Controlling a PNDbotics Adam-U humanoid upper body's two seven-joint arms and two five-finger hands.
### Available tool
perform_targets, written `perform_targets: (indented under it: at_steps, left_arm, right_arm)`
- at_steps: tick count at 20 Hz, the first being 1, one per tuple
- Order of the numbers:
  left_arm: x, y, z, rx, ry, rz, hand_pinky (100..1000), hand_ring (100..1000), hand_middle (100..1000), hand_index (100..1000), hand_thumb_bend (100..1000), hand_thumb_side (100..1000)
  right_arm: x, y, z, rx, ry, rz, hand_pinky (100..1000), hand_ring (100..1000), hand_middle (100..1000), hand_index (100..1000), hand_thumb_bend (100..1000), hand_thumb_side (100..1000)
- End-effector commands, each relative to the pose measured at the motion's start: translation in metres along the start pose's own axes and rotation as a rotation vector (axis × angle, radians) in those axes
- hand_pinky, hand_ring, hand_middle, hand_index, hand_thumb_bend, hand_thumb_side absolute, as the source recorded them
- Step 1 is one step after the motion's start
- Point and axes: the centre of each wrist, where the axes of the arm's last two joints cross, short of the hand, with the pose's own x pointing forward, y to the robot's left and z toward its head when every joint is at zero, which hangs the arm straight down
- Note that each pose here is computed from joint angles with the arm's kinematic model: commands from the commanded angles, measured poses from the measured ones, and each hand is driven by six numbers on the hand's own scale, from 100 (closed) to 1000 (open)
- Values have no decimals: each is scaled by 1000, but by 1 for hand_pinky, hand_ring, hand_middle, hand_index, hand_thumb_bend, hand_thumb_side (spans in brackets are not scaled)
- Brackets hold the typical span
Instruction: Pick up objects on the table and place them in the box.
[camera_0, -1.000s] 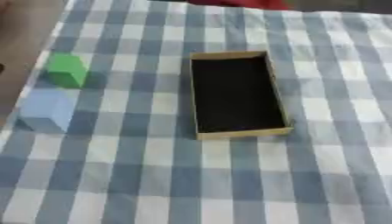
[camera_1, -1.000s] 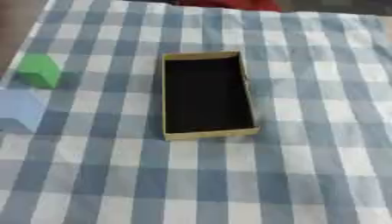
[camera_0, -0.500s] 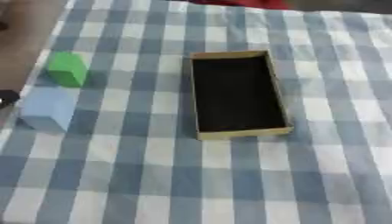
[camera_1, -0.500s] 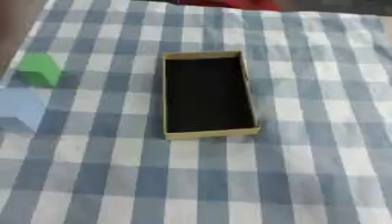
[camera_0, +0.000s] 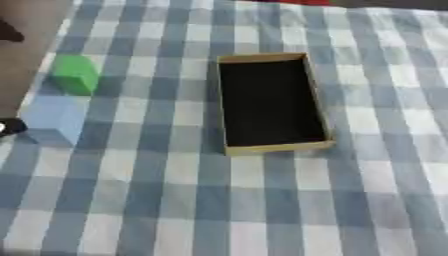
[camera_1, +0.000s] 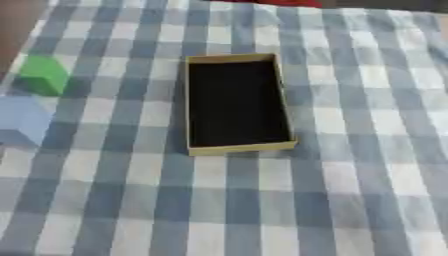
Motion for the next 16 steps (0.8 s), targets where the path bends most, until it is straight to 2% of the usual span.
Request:
perform_targets:
  at_steps: [1,8,11,16]
  left_arm:
    - [1,15,2,-45,-3,-54,872,878,844,907,694,540]
    - [5,20,-2,-139,2,-70,875,887,828,892,731,524]
    - [5,21,-4,-174,22,-75,867,887,830,903,720,427]
    - [3,19,-8,-216,33,-50,864,886,828,919,667,339]
  right_arm:
    - [3,-7,-10,-13,-46,12,830,802,812,815,100,1000]
    - [4,-7,-11,-9,-49,7,830,802,812,815,100,1000]
    - [4,-7,-11,-7,-51,4,830,802,812,815,100,1000]
    - [5,-6,-11,-6,-51,1,830,802,812,815,100,1000]
